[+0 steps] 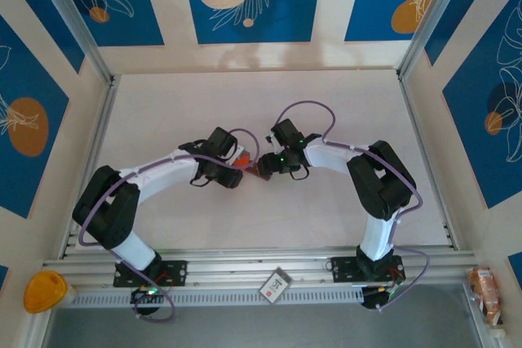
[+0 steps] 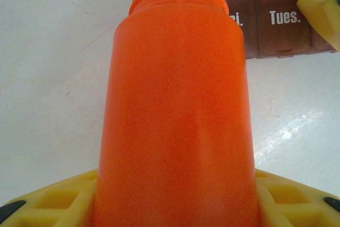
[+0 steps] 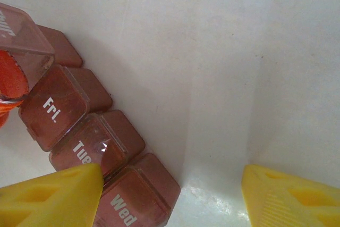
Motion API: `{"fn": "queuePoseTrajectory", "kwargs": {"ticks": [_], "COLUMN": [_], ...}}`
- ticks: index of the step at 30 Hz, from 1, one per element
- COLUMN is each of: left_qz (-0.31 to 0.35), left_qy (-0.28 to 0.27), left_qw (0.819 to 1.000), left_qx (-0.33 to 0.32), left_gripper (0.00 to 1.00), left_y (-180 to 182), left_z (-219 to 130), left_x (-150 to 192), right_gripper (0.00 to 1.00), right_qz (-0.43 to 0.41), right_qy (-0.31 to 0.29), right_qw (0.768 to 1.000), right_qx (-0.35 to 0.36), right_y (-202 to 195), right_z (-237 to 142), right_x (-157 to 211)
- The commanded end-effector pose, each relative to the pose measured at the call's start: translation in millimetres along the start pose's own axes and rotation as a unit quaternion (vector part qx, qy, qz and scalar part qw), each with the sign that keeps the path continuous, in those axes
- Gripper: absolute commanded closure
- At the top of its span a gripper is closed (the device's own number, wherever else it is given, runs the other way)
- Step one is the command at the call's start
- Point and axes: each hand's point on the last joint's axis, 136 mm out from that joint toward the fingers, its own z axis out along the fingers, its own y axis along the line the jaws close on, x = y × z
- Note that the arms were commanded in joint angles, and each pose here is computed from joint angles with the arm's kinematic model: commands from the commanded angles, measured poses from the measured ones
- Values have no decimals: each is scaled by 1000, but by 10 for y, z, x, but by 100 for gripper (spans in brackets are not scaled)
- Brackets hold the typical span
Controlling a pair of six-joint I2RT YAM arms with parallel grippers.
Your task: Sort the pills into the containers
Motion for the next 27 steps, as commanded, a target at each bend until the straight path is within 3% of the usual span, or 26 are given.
{"fn": "queuePoseTrajectory", "kwargs": {"ticks": [1,27], "left_qz": [11,29], "left_qy": [8,31], "left_qw": [1000,999], "left_qx": [-15,-12], "left_gripper": [100,100], "left_y": [18,-1], "left_z": [-24,-64], "left_x": [-12,-66], "right_gripper": [30,30], "right_qz": [7,8], "right_qy": [47,49], "right_qw": [999,999], "right_qx": [18,16], "right_y": [-103,-91], "right_z": [85,67], "right_x": [300,319]}}
